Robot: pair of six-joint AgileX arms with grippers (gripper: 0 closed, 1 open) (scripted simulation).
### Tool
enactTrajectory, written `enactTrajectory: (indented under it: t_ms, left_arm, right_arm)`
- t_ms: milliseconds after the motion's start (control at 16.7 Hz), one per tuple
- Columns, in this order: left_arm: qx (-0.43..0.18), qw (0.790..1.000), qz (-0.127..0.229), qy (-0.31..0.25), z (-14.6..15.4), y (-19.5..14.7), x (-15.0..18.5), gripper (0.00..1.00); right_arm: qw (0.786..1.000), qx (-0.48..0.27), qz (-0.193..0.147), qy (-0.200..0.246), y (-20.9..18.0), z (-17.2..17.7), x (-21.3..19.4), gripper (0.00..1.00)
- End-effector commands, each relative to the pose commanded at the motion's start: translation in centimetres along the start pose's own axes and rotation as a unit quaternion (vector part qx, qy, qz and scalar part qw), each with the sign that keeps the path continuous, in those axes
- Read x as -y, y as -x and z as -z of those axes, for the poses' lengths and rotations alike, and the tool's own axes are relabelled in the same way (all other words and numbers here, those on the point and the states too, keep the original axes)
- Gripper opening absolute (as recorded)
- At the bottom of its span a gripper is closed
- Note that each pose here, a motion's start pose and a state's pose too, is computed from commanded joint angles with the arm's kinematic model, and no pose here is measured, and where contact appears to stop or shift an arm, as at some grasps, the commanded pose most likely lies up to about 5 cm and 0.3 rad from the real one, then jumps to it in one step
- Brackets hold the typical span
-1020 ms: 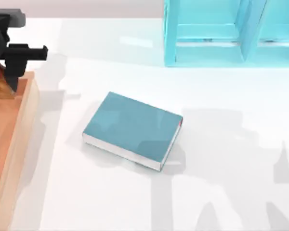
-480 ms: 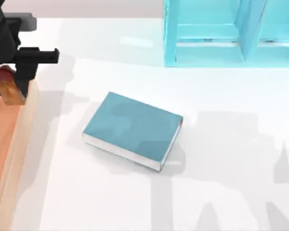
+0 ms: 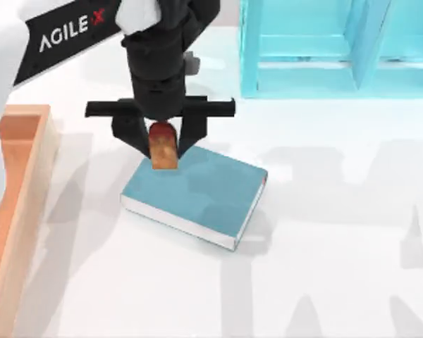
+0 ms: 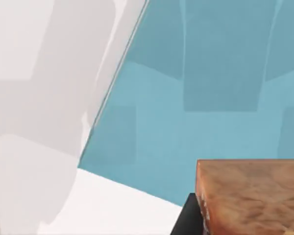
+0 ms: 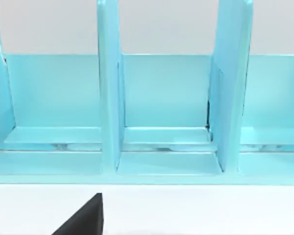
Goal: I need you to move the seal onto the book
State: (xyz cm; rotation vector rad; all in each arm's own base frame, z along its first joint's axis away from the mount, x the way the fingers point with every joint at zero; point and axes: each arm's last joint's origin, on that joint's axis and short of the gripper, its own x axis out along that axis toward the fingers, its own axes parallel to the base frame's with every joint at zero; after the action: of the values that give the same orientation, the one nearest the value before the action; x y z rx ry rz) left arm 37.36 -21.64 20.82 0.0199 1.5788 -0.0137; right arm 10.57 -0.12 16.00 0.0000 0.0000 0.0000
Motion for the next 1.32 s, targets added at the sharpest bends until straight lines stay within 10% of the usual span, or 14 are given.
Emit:
enactTrajectory:
  t_ms: [840, 1320]
  left_arm:
    - [0.006, 1.0, 0.004, 0.0, 0.2, -1.0, 3.4, 0.0]
    - [0.006, 1.0, 0.004, 0.0, 0.2, -1.0, 3.4, 0.6]
  right_arm:
    - [1.0, 0.0, 0.0, 0.0, 0.0, 0.0, 0.0, 1.0]
    - [1.0, 0.0, 0.0, 0.0, 0.0, 0.0, 0.0, 1.0]
